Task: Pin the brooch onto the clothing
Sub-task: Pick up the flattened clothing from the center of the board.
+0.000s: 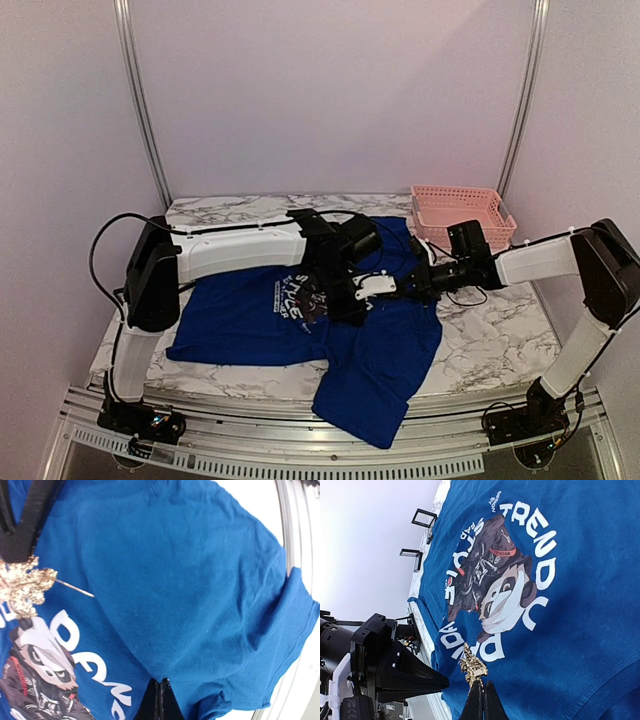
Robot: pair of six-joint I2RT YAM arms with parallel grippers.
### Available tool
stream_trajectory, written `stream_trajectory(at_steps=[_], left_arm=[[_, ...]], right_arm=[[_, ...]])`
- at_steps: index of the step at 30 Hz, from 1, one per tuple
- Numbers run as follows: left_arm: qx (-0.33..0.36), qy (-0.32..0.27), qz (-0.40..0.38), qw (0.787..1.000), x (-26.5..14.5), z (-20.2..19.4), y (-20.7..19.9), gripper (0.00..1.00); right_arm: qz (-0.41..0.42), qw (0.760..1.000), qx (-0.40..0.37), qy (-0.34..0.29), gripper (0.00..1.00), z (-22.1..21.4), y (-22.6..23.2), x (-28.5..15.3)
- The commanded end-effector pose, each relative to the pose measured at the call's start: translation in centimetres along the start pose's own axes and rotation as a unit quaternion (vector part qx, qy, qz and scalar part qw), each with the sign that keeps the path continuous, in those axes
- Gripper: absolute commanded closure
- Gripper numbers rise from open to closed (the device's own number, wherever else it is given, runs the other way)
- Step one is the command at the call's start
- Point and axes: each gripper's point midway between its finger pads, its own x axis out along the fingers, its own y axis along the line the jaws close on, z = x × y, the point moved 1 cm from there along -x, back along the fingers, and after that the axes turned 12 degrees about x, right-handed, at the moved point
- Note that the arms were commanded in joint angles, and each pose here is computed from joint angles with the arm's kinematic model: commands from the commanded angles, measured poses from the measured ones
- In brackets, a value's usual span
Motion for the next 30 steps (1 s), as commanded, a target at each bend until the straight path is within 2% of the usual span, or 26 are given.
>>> stream_trajectory(at_steps=[1,7,12,16,24,30], left_arm=[[-0.005,0.017,-0.021,1.000,1.9,-1.3,-0.6,1.00],[0.006,0.037,-0.016,0.999,2.8,-2.5,-0.4,0.99],[0.015,0.040,0.009,0.999,3.4,-2.1,0.2,0.74],[0.030,0.029,0.020,0.999,3.6,-1.0,0.1,0.68],[0.021,0.009,0.029,0.999,3.6,0.3,0.8,0.70],[0.015,-0.005,0.019,1.000,3.4,0.9,0.6,0.83]], right_arm=[[0.011,0.999,0.020,0.025,1.00,-1.1,-0.8,1.5],[0.013,0.999,0.032,0.038,1.00,-1.4,-1.4,2.6],[0.003,0.998,0.039,0.041,1.00,-1.6,-2.2,2.8],[0.001,0.998,0.040,0.042,1.00,-1.7,-2.3,2.9],[0.007,0.998,0.037,0.043,1.00,-1.6,-2.0,2.8],[0.020,0.998,0.039,0.049,1.00,-1.7,-1.4,3.0]])
